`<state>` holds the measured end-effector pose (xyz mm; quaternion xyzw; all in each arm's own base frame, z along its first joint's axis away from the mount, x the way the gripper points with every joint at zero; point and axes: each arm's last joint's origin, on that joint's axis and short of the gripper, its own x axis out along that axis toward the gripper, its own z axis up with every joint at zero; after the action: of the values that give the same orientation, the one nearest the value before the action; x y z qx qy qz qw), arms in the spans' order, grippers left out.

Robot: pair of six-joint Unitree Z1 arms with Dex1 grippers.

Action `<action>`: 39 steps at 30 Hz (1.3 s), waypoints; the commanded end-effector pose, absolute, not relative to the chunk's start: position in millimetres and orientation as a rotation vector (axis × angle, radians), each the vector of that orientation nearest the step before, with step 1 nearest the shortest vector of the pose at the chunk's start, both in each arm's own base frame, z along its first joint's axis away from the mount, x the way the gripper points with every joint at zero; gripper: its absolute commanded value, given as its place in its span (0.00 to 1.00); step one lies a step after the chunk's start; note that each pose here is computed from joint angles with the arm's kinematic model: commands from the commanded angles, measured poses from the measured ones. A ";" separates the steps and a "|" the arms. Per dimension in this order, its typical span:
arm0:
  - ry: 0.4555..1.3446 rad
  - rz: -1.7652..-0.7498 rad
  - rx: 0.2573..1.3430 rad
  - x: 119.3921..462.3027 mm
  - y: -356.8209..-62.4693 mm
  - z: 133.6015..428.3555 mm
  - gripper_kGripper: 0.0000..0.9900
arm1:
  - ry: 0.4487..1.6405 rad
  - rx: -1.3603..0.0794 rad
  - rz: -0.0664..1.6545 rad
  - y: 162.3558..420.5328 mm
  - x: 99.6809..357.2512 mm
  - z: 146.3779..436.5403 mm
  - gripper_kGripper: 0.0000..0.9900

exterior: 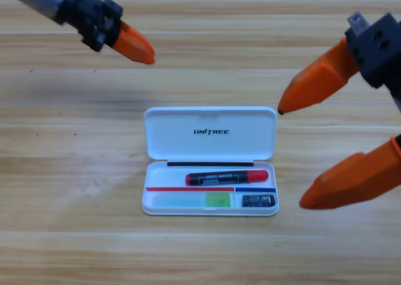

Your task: Clean up eraser and pencils

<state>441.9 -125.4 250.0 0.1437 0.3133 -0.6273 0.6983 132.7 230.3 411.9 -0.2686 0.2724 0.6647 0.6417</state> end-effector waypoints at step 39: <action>0.988 -1.828 0.428 370.0 -227.5 168.8 0.00 | 0.598 -0.589 1.503 216.9 126.0 409.5 0.98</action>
<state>382.7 -221.1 171.8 0.1639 0.3953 -0.7476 0.5079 127.2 222.3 414.3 -0.2648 0.2555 0.6656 0.6493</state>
